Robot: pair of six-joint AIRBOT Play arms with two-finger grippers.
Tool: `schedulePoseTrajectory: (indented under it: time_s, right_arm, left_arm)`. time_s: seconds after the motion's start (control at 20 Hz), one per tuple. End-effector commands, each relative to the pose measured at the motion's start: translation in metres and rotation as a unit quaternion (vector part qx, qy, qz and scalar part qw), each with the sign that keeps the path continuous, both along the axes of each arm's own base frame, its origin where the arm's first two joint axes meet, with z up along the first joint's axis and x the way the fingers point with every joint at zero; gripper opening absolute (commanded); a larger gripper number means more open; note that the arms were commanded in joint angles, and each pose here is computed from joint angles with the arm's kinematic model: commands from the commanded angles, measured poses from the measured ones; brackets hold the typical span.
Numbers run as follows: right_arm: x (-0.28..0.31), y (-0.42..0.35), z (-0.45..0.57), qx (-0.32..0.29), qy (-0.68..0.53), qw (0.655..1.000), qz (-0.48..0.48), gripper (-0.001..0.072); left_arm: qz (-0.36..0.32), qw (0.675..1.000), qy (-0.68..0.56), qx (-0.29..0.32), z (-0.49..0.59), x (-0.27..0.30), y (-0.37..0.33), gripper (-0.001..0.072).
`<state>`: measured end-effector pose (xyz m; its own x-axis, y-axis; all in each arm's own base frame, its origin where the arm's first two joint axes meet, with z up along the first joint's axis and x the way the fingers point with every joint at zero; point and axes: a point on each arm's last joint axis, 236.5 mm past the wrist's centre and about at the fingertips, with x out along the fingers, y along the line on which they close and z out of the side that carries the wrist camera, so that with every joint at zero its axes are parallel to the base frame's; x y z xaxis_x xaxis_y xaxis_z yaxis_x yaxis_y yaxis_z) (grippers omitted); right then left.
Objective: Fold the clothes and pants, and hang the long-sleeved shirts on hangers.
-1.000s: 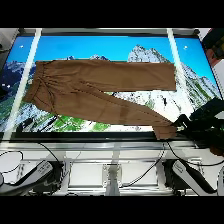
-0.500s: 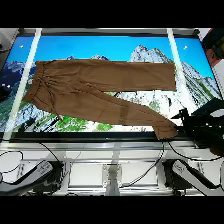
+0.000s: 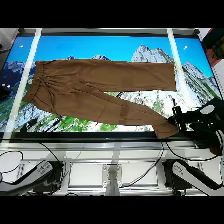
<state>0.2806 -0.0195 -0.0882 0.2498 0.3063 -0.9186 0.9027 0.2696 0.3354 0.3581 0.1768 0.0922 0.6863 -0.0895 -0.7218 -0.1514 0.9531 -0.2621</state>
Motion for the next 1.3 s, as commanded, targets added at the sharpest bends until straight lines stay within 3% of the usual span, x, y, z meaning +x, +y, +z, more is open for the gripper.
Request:
schedulePoseTrajectory:
  time_s: [0.0,0.1,0.25,0.4,0.6,0.7,1.0,1.15,1.2,1.25]
  right_arm:
    - [0.058,-0.016,0.034,-0.041,-0.109,0.993,0.005,0.0008]
    - [0.102,-0.037,0.084,-0.095,-0.194,0.976,0.035,0.0008]
    - [0.152,-0.060,0.176,-0.195,-0.314,0.923,0.109,0.0008]
    - [0.164,-0.063,0.224,-0.249,-0.356,0.885,0.169,0.0008]
    - [0.109,-0.057,0.154,-0.245,-0.219,0.901,0.284,0.0007]
    - [0.062,-0.044,0.102,-0.196,-0.130,0.916,0.326,0.0007]
    - [-0.047,-0.010,0.010,-0.079,0.022,0.926,0.368,0.0008]
    - [-0.065,-0.008,-0.001,-0.068,0.047,0.923,0.375,0.0008]
    - [-0.063,-0.010,-0.001,-0.074,0.045,0.923,0.375,0.0026]
    - [-0.059,-0.013,0.000,-0.081,0.041,0.922,0.376,0.0159]
  left_arm:
    - [0.007,1.000,-0.006,0.005,0.001,0.002,0.004,0.0036]
    - [0.010,1.000,-0.009,0.008,0.002,0.003,0.006,0.0036]
    - [0.010,1.000,-0.008,0.008,0.002,0.003,0.006,0.0036]
    - [0.009,1.000,-0.008,0.007,0.002,0.003,0.006,0.0036]
    - [0.007,1.000,-0.006,0.006,0.002,0.002,0.004,0.0036]
    - [0.007,1.000,-0.006,0.005,0.001,0.002,0.005,0.0036]
    - [0.004,1.000,-0.001,0.000,-0.002,0.001,0.002,0.0036]
    - [0.002,1.000,0.009,-0.010,-0.012,0.000,0.000,0.0036]
    - [0.000,1.000,0.015,-0.016,-0.016,0.000,-0.001,0.0036]
    - [-0.004,0.999,0.023,-0.024,-0.021,-0.001,-0.003,0.0036]
